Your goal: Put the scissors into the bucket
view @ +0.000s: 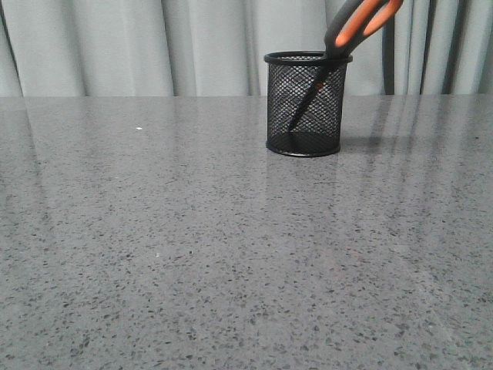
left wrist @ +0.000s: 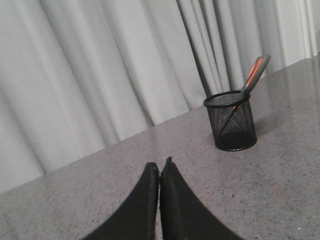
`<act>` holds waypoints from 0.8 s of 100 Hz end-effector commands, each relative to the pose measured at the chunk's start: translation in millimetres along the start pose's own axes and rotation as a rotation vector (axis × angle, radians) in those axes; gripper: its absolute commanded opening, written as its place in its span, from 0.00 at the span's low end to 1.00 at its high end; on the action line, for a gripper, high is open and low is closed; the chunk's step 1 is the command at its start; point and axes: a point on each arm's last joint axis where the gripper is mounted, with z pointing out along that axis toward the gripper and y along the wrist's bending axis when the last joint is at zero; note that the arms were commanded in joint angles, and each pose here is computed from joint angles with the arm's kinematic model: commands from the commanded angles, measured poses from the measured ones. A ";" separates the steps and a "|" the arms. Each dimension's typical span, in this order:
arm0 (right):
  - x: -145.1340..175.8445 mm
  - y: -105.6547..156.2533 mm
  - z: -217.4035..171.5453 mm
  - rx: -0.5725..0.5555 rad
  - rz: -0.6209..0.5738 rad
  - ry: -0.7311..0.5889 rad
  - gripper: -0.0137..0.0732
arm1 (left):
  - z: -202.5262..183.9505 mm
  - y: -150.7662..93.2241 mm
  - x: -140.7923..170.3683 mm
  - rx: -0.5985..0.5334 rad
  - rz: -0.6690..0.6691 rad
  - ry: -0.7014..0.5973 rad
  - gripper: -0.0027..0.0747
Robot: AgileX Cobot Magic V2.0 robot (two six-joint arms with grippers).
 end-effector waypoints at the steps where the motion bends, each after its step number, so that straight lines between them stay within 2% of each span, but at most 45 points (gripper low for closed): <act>1: -12.7 -1.1 -1.0 0.027 0.003 -0.070 0.10 | 1.9 2.7 -4.6 -0.068 -0.065 -0.047 0.01; 9: -12.7 -1.1 -1.0 0.027 0.003 -0.070 0.10 | 3.9 4.1 9.6 -0.164 -0.119 -0.010 0.01; 20: -12.7 -1.1 -1.0 0.027 0.003 -0.070 0.09 | 3.3 6.6 28.4 -0.301 -0.151 -0.021 0.01; 32: -12.7 -1.1 -1.0 0.027 0.003 -0.070 0.10 | 0.2 5.8 52.0 -0.399 -0.179 -0.013 0.01; 46: -12.8 -1.2 -1.0 0.028 0.003 -0.072 0.09 | 1.0 4.9 72.6 -0.444 -0.181 0.040 0.01; 80: -12.8 -1.2 -1.0 0.028 0.003 -0.072 0.09 | 0.9 4.8 73.3 -0.446 -0.202 0.050 0.01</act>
